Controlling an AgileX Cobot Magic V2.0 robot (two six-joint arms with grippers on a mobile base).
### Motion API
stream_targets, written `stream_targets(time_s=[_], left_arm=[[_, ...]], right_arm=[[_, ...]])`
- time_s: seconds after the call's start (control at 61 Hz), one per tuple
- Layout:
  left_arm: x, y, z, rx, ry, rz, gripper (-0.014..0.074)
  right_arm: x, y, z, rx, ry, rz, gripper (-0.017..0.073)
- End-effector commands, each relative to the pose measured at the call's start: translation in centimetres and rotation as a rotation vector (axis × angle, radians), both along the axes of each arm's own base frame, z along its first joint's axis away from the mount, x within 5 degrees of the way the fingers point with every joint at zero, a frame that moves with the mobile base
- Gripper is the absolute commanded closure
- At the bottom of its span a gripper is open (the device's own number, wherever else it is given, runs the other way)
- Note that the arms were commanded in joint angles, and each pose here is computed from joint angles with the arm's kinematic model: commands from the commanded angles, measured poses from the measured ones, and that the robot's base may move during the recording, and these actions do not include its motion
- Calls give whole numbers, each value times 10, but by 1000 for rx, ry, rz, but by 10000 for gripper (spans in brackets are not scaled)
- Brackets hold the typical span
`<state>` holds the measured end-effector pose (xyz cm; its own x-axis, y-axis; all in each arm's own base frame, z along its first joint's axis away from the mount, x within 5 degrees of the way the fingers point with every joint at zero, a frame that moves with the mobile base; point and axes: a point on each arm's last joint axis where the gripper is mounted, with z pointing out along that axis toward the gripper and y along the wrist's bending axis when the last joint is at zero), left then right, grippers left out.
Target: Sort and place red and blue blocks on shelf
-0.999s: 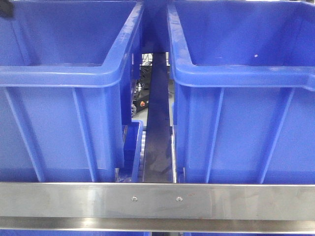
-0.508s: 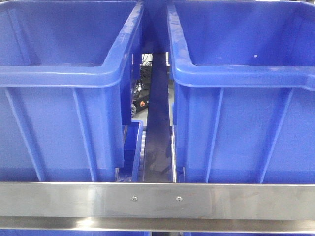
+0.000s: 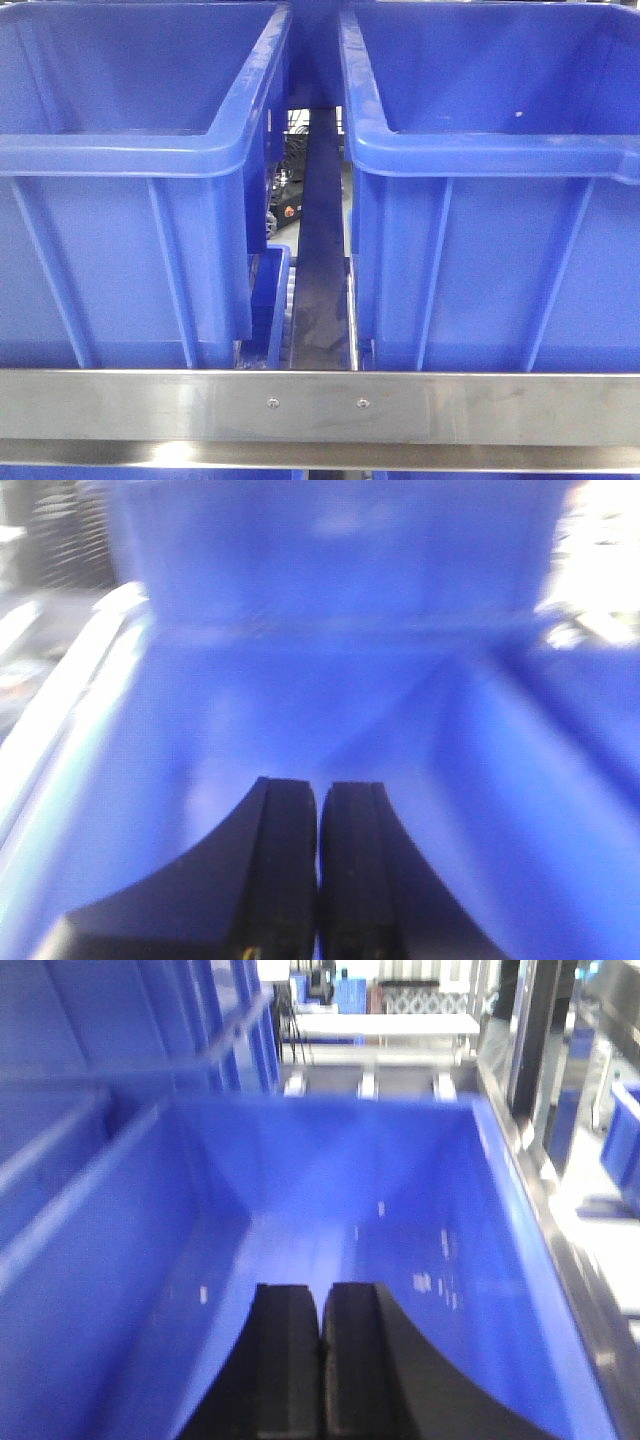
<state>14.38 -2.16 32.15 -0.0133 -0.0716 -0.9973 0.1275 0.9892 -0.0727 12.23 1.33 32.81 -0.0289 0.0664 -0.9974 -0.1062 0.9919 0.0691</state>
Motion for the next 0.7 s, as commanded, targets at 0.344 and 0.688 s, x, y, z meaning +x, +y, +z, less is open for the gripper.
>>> stream_targets(time_s=[0.344, 0.688], left_arm=[[-65, 19, -28, -36, -187, 78, 468], [-73, 20, -29, -33, -226, 80, 468]], right_arm=[[-44, -5, -33, 37, -164, -5, 503], [-52, -6, -31, 44, -233, -6, 503]])
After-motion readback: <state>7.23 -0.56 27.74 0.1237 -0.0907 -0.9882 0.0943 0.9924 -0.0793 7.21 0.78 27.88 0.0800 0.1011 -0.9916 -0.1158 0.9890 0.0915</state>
